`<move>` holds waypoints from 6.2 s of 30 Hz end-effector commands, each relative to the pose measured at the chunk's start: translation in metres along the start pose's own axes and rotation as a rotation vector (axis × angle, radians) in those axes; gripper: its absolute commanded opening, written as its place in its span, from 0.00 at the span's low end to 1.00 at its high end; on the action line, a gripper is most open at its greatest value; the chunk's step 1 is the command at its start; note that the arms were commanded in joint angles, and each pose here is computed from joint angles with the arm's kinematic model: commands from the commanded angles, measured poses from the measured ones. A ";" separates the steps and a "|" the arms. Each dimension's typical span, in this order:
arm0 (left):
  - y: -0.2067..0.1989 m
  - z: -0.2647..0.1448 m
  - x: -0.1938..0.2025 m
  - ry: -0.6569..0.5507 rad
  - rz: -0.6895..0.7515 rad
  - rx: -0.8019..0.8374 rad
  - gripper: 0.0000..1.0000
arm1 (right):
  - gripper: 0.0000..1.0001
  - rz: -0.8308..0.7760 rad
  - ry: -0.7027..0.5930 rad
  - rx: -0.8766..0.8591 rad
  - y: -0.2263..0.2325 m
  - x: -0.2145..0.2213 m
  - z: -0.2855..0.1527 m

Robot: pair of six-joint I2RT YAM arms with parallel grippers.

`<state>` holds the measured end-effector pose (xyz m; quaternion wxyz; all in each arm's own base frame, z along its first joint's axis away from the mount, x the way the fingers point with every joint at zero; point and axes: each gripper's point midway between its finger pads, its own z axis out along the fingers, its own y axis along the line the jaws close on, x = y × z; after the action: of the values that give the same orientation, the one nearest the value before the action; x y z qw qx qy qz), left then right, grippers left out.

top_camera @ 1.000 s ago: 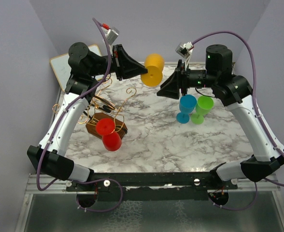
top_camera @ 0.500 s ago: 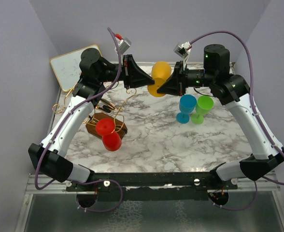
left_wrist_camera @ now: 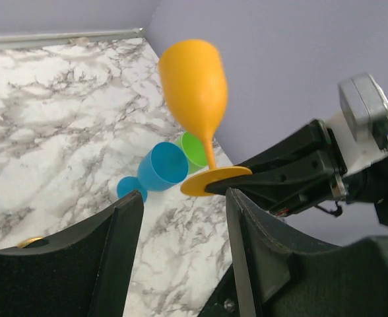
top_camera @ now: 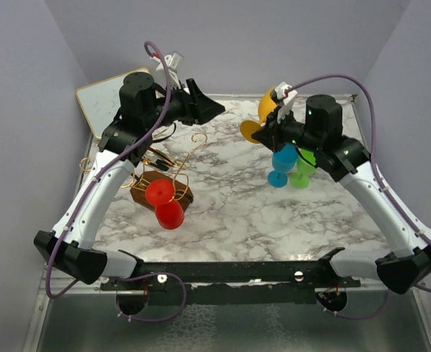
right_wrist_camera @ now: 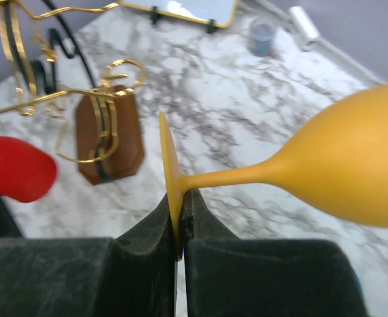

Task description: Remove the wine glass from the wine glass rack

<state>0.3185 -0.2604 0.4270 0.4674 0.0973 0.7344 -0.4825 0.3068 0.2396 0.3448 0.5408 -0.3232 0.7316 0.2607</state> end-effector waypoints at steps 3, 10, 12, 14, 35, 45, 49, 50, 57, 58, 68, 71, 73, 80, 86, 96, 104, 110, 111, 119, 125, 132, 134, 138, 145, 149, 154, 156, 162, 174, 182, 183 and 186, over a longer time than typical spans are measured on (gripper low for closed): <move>-0.002 -0.011 0.015 -0.015 -0.290 -0.025 0.57 | 0.01 -0.504 -0.444 0.206 -0.009 -0.084 -0.027; -0.011 -0.013 0.025 0.011 -0.456 0.022 0.57 | 0.01 -1.130 -0.426 0.290 0.047 -0.067 0.019; -0.012 -0.018 0.023 -0.006 -0.467 0.005 0.57 | 0.01 -1.187 -0.376 0.327 0.043 -0.063 0.030; -0.013 -0.024 0.023 -0.020 -0.476 -0.006 0.57 | 0.01 -1.220 -0.384 0.341 0.046 -0.062 0.031; -0.008 -0.035 0.031 -0.094 -0.626 0.010 0.55 | 0.01 -1.196 -0.461 0.421 0.044 -0.056 -0.007; -0.008 -0.024 0.035 -0.082 -0.663 0.067 0.54 | 0.01 -1.186 -0.525 0.409 0.053 -0.055 -0.001; -0.011 -0.020 0.037 -0.067 -0.668 0.098 0.53 | 0.01 -1.176 -0.538 0.394 0.059 -0.056 0.005; -0.012 -0.018 0.039 -0.060 -0.671 0.101 0.52 | 0.01 -1.176 -0.542 0.387 0.060 -0.056 0.007; -0.015 -0.012 0.049 -0.032 -0.679 0.120 0.46 | 0.01 -1.181 -0.556 0.366 0.071 -0.054 0.017; -0.014 -0.010 0.051 -0.026 -0.681 0.120 0.44 | 0.01 -1.181 -0.559 0.364 0.073 -0.055 0.018; -0.013 -0.012 0.057 -0.027 -0.635 0.112 0.00 | 0.06 -1.159 -0.524 0.368 0.071 -0.047 0.019; -0.011 -0.015 0.055 -0.056 -0.598 0.097 0.00 | 0.33 -1.113 -0.502 0.359 0.068 -0.040 0.014; -0.008 -0.019 0.050 -0.092 -0.569 0.075 0.00 | 0.48 -1.066 -0.477 0.348 0.064 -0.033 0.009; 0.001 -0.057 0.007 -0.343 -0.448 -0.066 0.00 | 0.51 -0.867 -0.363 0.247 0.059 -0.003 -0.023; 0.016 -0.093 -0.020 -0.514 -0.332 -0.225 0.00 | 0.51 -0.592 -0.265 0.257 0.047 0.015 -0.052; 0.045 -0.133 -0.009 -0.557 -0.239 -0.430 0.00 | 0.38 -0.244 0.004 0.524 -0.037 -0.022 -0.016; 0.040 -0.141 -0.013 -0.537 -0.161 -0.452 0.00 | 0.11 0.306 0.116 0.073 -0.073 -0.050 0.028; 0.030 -0.117 -0.012 -0.466 -0.087 -0.365 0.00 | 0.17 0.304 -0.022 -0.207 -0.015 -0.102 -0.004; 0.027 -0.110 -0.010 -0.441 -0.076 -0.336 0.00 | 0.27 0.296 -0.035 -0.249 -0.006 -0.108 -0.011; 0.015 -0.071 0.004 -0.300 -0.014 -0.204 0.00 | 0.44 0.261 -0.101 -0.308 0.017 -0.127 -0.042; 0.009 -0.064 0.004 -0.279 -0.020 -0.168 0.00 | 0.46 0.255 -0.122 -0.320 0.024 -0.122 -0.050; 0.004 -0.058 0.006 -0.271 -0.051 -0.122 0.00 | 0.51 0.230 -0.116 -0.317 0.027 -0.113 -0.055; 0.005 -0.055 0.007 -0.261 -0.058 -0.116 0.00 | 0.51 0.227 -0.117 -0.322 0.028 -0.111 -0.055; 0.005 -0.050 0.008 -0.255 -0.069 -0.106 0.00 | 0.51 0.237 -0.113 -0.328 0.028 -0.108 -0.053; 0.008 -0.040 0.009 -0.235 -0.078 -0.104 0.00 | 0.43 0.271 -0.085 -0.336 0.025 -0.099 -0.042; 0.009 -0.037 0.010 -0.226 -0.082 -0.103 0.00 | 0.25 0.285 -0.071 -0.330 0.022 -0.095 -0.038; 0.011 -0.036 0.011 -0.222 -0.078 -0.112 0.00 | 0.01 0.302 -0.053 -0.313 0.017 -0.090 -0.031; 0.012 -0.037 0.011 -0.223 -0.073 -0.123 0.00 | 0.01 0.309 -0.050 -0.291 0.013 -0.089 -0.029; 0.011 -0.040 0.009 -0.229 -0.067 -0.122 0.00 | 0.06 0.318 -0.046 -0.326 0.016 -0.088 -0.026; 0.006 -0.034 0.007 -0.221 -0.072 -0.093 0.00 | 0.24 0.333 -0.008 -0.358 0.019 -0.078 -0.017; 0.018 -0.038 0.009 -0.220 -0.063 -0.161 0.38 | 0.01 0.336 -0.014 -0.282 0.008 -0.079 -0.013; 0.023 -0.042 0.008 -0.227 -0.056 -0.199 0.43 | 0.01 0.334 -0.020 -0.264 0.006 -0.081 -0.014; 0.050 -0.058 0.004 -0.263 -0.040 -0.372 0.54 | 0.01 0.325 -0.036 -0.207 -0.003 -0.088 -0.015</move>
<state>0.3079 -0.2213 0.3920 0.5212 -0.0325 0.7386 -0.4264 0.3105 0.2493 0.4192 0.4400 -0.2698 0.7297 0.4486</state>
